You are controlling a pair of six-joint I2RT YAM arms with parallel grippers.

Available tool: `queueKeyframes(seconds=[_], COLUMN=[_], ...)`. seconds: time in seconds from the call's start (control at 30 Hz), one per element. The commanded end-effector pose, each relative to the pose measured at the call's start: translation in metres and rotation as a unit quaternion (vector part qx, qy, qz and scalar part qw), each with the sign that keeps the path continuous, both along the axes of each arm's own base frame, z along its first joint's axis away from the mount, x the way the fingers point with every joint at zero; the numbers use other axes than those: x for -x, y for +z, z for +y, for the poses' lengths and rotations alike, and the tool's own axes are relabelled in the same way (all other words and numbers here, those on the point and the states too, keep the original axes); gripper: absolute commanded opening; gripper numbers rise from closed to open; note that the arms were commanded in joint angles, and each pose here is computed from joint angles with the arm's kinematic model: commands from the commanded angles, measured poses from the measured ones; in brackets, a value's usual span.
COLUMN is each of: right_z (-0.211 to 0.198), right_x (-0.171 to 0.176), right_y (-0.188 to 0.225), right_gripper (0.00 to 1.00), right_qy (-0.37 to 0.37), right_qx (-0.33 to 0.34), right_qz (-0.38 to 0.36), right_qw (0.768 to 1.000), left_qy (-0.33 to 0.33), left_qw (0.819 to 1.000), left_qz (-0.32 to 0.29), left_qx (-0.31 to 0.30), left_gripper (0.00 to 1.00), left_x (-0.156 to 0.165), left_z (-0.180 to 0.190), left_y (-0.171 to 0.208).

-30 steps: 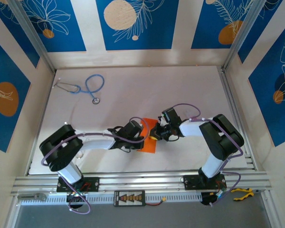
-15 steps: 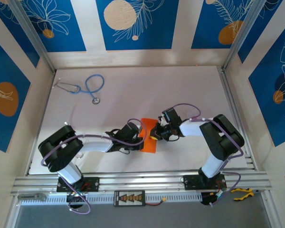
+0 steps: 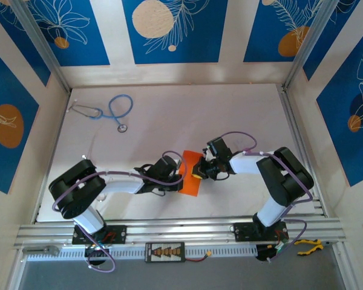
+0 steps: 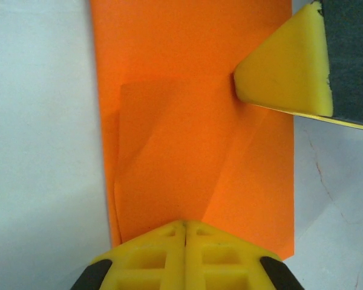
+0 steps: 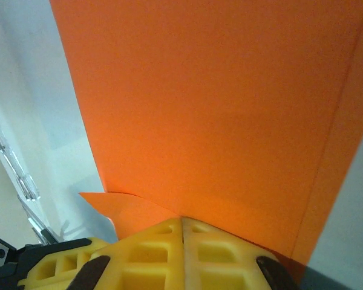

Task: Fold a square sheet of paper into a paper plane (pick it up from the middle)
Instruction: Fold the triangle a second time at the center of the table.

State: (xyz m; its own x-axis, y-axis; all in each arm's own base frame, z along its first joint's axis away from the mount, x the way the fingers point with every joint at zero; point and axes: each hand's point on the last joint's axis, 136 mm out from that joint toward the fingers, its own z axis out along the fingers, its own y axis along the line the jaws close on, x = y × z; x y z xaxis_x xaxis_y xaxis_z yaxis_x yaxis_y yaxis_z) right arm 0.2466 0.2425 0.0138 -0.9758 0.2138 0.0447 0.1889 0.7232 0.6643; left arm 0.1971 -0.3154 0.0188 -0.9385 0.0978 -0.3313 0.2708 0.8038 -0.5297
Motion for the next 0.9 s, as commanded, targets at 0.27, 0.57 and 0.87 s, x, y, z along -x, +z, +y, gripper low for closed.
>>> queueKeyframes(seconds=[0.27, 0.57, 0.87], right_z=[-0.048, -0.047, -0.042], right_x=[-0.012, 0.022, 0.055], right_y=[0.015, 0.024, 0.027], right_gripper=[0.02, 0.06, 0.09], right_qy=[-0.062, -0.046, -0.011], right_qx=[0.036, 0.014, 0.034], right_qz=[-0.048, -0.026, 0.008], right_qw=[0.996, 0.999, 0.999], left_qy=[0.014, 0.096, 0.099], left_qw=[0.998, 0.994, 0.993], left_qz=[0.047, 0.054, -0.034], left_qx=[-0.040, 0.011, 0.052], left_gripper=[0.00, 0.00, 0.08], left_x=[0.018, 0.020, 0.014], left_z=[0.023, 0.005, -0.006], left_y=[-0.022, -0.003, 0.056])
